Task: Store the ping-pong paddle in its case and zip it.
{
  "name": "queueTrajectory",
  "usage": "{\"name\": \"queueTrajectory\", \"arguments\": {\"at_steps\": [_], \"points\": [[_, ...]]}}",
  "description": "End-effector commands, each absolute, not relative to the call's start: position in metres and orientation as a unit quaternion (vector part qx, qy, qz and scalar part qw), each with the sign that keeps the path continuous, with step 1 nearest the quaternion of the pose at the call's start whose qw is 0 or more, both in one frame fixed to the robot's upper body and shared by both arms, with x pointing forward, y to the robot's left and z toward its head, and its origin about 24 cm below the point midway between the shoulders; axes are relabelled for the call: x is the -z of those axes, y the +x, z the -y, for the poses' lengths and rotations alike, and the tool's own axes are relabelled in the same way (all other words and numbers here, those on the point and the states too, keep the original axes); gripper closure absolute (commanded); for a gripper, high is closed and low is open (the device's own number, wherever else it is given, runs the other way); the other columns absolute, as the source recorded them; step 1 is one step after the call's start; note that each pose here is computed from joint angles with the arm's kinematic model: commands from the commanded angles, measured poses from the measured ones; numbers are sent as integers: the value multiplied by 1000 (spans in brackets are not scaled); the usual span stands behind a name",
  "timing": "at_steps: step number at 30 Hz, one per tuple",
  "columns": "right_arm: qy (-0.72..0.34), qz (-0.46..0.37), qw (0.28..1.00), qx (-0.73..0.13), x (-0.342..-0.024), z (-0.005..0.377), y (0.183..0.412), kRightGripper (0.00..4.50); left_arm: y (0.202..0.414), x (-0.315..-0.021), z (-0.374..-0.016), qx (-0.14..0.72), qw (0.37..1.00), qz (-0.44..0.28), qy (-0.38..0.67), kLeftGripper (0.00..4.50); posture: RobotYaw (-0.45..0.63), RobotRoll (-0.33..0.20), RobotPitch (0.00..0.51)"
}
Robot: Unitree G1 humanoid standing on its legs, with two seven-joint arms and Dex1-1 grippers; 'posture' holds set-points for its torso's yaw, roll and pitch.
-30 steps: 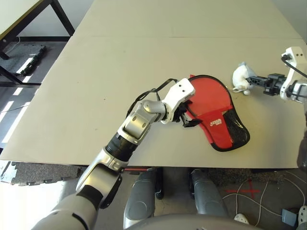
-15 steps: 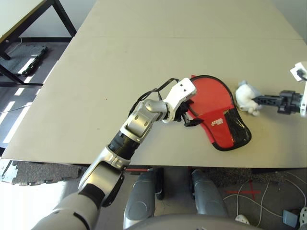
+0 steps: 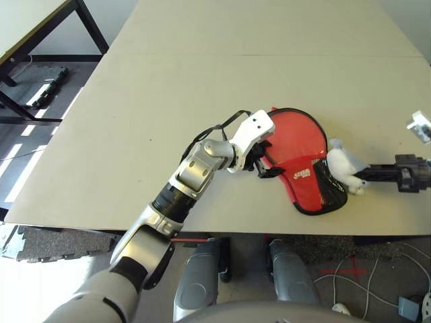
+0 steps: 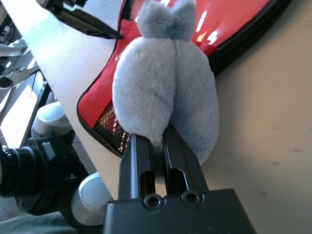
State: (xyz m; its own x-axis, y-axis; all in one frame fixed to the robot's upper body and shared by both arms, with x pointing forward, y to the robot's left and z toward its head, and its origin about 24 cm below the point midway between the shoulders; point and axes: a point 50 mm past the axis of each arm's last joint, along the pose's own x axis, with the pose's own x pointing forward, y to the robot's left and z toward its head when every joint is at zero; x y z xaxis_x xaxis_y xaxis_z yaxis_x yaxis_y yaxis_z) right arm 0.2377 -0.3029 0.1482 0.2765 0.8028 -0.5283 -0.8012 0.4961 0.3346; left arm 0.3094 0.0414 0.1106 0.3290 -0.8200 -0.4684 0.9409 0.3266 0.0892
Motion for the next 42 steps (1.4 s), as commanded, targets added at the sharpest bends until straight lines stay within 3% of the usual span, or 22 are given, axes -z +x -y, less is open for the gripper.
{"name": "queueTrajectory", "arguments": {"at_steps": [1,4,13,18,26,28,35,39,42], "points": [[6,-368,777,-511,-135,300,230,4499,306,-84,-47,541,788,-233,176,0,-122,0,193],[-6,-367,795,-483,-133,305,236,4499,306,-84,-47,542,788,-233,176,0,-126,0,191],[14,-336,814,-473,-160,328,240,1503,310,-92,-49,547,789,-212,181,0,-131,0,186],[9,-301,844,-444,-178,351,245,13,314,-115,-59,553,795,-171,179,0,-128,0,186],[57,-168,907,-383,-191,367,271,13,321,-170,-82,539,831,-98,94,0,-119,0,188],[62,-122,934,-331,-191,370,283,13,325,-183,-95,513,853,-74,65,0,-110,0,189],[22,13,987,-161,-189,377,313,13,349,-201,-152,336,941,17,-13,0,-93,0,192],[7,63,994,-89,-185,378,321,13,358,-195,-218,137,986,76,-59,0,-68,0,200],[2,79,995,-53,-183,379,323,13,357,-187,-242,58,991,95,-75,0,-56,0,204]]}}
